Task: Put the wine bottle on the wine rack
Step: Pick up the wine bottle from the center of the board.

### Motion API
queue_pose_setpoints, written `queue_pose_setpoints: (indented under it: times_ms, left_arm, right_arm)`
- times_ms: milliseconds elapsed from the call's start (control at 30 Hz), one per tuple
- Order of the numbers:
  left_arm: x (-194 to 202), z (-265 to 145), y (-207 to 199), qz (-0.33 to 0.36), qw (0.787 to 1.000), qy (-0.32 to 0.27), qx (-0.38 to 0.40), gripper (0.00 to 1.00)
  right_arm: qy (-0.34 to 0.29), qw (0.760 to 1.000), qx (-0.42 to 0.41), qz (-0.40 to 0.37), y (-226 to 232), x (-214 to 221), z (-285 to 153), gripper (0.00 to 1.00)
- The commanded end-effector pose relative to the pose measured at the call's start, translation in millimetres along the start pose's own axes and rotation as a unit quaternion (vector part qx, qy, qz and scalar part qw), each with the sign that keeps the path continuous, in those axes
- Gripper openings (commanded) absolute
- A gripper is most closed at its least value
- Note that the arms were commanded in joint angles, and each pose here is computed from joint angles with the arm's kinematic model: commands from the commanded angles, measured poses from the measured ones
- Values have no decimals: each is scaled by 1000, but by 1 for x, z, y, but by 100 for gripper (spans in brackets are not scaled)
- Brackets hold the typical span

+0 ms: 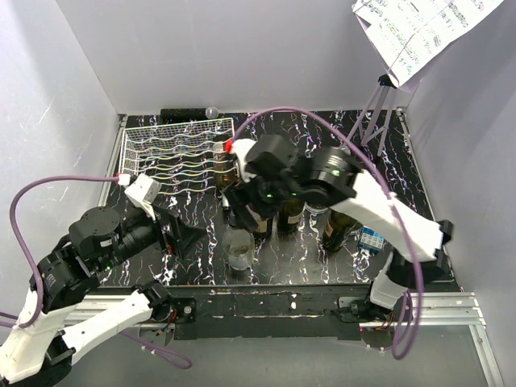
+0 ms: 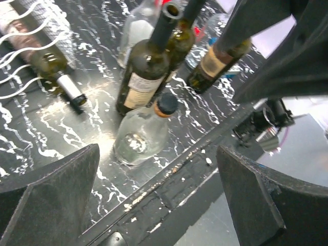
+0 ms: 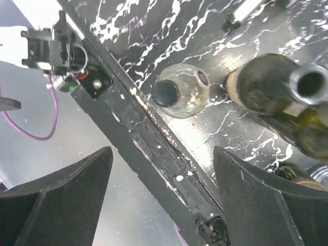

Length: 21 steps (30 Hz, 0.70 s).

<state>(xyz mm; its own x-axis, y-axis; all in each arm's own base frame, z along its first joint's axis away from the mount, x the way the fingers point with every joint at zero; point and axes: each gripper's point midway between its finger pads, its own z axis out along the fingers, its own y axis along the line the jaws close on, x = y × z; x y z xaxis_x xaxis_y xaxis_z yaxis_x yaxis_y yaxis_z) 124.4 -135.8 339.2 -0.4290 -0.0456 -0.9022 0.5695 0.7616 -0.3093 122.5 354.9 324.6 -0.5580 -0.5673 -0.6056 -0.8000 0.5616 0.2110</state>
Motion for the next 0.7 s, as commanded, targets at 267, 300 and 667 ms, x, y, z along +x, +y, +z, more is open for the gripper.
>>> queue_pose_setpoints:
  times_ms: [267, 300, 667]
  left_arm:
    - [16, 50, -29, 62, 973, 220, 40, 98]
    - [15, 58, -29, 63, 970, 234, 35, 98]
    - [49, 83, -42, 28, 937, 343, 54, 98]
  right_arm:
    - [-102, 977, 134, 129, -79, 14, -55, 83]
    - [-105, 976, 138, 134, -82, 17, -58, 83]
    - [-159, 954, 185, 174, -114, 32, -95, 83]
